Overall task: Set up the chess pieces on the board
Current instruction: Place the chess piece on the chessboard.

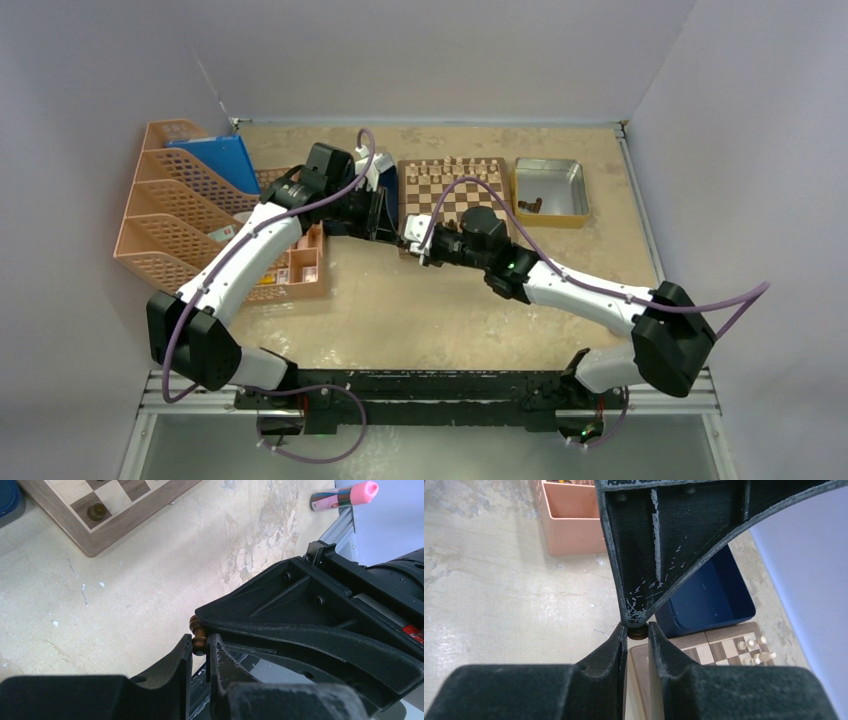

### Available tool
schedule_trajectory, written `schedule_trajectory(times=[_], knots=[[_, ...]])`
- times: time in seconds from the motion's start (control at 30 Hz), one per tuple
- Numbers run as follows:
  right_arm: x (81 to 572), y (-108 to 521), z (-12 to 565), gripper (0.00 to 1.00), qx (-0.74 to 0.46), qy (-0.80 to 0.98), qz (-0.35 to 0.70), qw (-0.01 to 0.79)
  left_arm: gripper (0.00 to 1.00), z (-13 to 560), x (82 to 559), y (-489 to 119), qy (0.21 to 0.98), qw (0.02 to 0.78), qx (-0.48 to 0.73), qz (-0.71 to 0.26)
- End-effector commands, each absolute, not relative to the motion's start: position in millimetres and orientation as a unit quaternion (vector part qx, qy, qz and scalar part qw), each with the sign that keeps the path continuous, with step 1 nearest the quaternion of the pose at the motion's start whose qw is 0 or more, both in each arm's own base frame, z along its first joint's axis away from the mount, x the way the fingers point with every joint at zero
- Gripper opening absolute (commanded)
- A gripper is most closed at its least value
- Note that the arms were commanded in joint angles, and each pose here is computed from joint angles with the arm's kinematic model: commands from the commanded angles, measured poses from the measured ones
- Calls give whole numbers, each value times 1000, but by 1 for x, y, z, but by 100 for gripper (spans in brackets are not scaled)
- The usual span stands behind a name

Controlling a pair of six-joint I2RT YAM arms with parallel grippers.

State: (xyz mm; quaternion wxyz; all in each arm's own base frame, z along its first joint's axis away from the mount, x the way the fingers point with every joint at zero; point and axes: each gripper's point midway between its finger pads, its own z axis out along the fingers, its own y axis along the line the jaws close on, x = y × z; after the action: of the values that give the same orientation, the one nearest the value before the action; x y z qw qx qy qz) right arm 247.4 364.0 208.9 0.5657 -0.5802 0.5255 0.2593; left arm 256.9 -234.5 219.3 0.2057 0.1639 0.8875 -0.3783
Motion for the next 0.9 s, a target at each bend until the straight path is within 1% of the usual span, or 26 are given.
schedule_trajectory(times=[0.0,0.17,0.2,0.27,0.3,0.43,0.57,0.67,0.7,0.8,0.83,0.87], knots=[[235,377,218,13,-562,536,310,549,5,261,290,-238,856,313,174,-373],[243,375,218,12,-547,551,311,548,7,261,295,-234,858,327,171,-357],[244,375,217,11,-544,553,312,548,6,261,296,-234,859,330,170,-352],[246,374,217,12,-540,557,313,548,1,260,298,-232,860,335,171,-345],[247,373,217,14,-539,558,313,548,0,260,298,-233,859,336,173,-344],[249,369,224,35,-521,567,313,556,0,258,301,-234,862,332,177,-339],[253,352,234,51,-482,583,303,580,0,255,308,-232,869,329,176,-325],[259,336,245,59,-434,601,298,601,0,250,315,-232,874,325,174,-316],[261,332,247,63,-416,613,295,604,0,248,319,-233,876,324,174,-313],[267,321,252,81,-373,645,287,601,0,236,331,-235,885,313,171,-298],[268,318,254,91,-359,654,286,602,0,228,337,-237,890,303,170,-294],[269,315,255,98,-345,662,284,602,0,224,341,-239,893,299,170,-291]])
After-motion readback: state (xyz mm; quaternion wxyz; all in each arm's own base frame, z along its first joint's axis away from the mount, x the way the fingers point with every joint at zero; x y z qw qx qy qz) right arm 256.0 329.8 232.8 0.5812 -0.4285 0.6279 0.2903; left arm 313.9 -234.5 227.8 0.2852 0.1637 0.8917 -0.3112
